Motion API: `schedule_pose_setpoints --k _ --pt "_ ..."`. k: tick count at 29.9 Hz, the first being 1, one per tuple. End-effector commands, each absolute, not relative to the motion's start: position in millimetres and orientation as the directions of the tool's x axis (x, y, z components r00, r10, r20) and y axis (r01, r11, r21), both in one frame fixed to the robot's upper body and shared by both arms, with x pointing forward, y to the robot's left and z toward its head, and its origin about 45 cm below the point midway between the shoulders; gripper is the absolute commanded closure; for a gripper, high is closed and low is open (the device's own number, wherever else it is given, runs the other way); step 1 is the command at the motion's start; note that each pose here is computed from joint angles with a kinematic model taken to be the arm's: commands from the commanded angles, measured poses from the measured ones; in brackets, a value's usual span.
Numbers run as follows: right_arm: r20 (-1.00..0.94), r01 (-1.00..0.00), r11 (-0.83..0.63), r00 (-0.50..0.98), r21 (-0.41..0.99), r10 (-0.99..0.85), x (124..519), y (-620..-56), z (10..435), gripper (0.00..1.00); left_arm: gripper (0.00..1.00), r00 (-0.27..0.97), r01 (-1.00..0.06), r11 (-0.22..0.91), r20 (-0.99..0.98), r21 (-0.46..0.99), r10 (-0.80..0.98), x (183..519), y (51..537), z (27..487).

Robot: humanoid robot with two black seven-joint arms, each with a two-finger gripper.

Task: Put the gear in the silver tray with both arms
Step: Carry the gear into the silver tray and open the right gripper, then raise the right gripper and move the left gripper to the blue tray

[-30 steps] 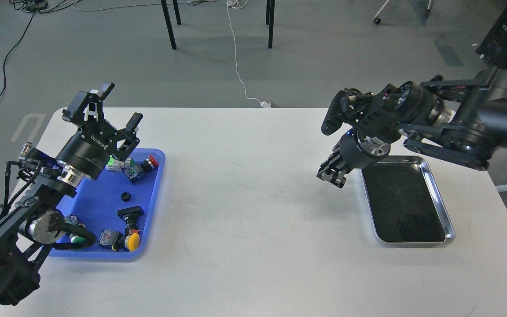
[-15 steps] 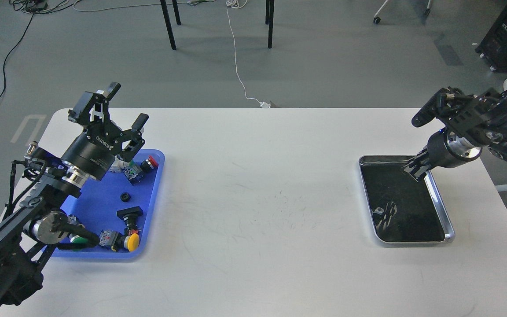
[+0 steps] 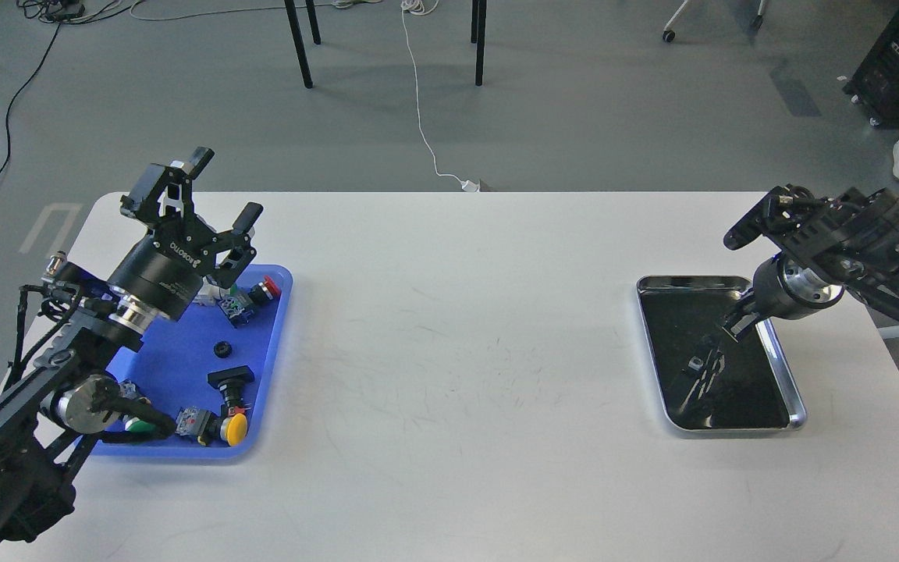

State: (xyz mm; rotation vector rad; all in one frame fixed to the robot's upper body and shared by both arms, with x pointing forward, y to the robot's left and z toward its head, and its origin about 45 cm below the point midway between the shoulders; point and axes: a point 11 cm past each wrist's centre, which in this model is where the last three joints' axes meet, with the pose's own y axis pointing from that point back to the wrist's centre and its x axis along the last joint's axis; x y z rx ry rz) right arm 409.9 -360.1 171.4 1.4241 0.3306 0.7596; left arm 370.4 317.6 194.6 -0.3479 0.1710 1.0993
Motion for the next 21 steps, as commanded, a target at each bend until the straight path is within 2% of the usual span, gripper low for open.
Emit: schedule_pose_setpoints --k 1,9,12,14,19,21 --pt "0.231 -0.27 -0.043 0.722 0.962 0.652 411 -351 167 0.72 0.02 0.447 -0.894 0.405 -0.306 -0.191 0.841 370 318 195" --pt "0.227 -0.261 -0.047 0.721 0.964 0.655 410 -346 161 0.56 0.02 0.453 -0.89 0.407 -0.3 -0.205 0.84 371 318 201" --pt "0.228 -0.263 -0.046 0.723 0.964 0.652 411 -347 162 0.42 0.02 0.454 -0.89 0.409 -0.296 -0.203 0.841 370 318 201" --pt "0.246 -0.274 -0.058 0.725 0.96 0.644 413 -347 167 0.28 0.02 0.457 -0.888 0.412 -0.292 -0.205 0.84 370 319 202" --pt "0.409 -0.352 -0.21 0.76 0.912 0.505 427 -336 202 0.07 0.02 0.473 -0.88 0.435 -0.251 -0.193 0.845 369 320 206" --pt "0.505 -0.395 -0.338 0.786 0.854 0.356 431 -325 219 0.06 0.02 0.489 -0.87 0.459 -0.197 -0.177 0.85 368 319 207"
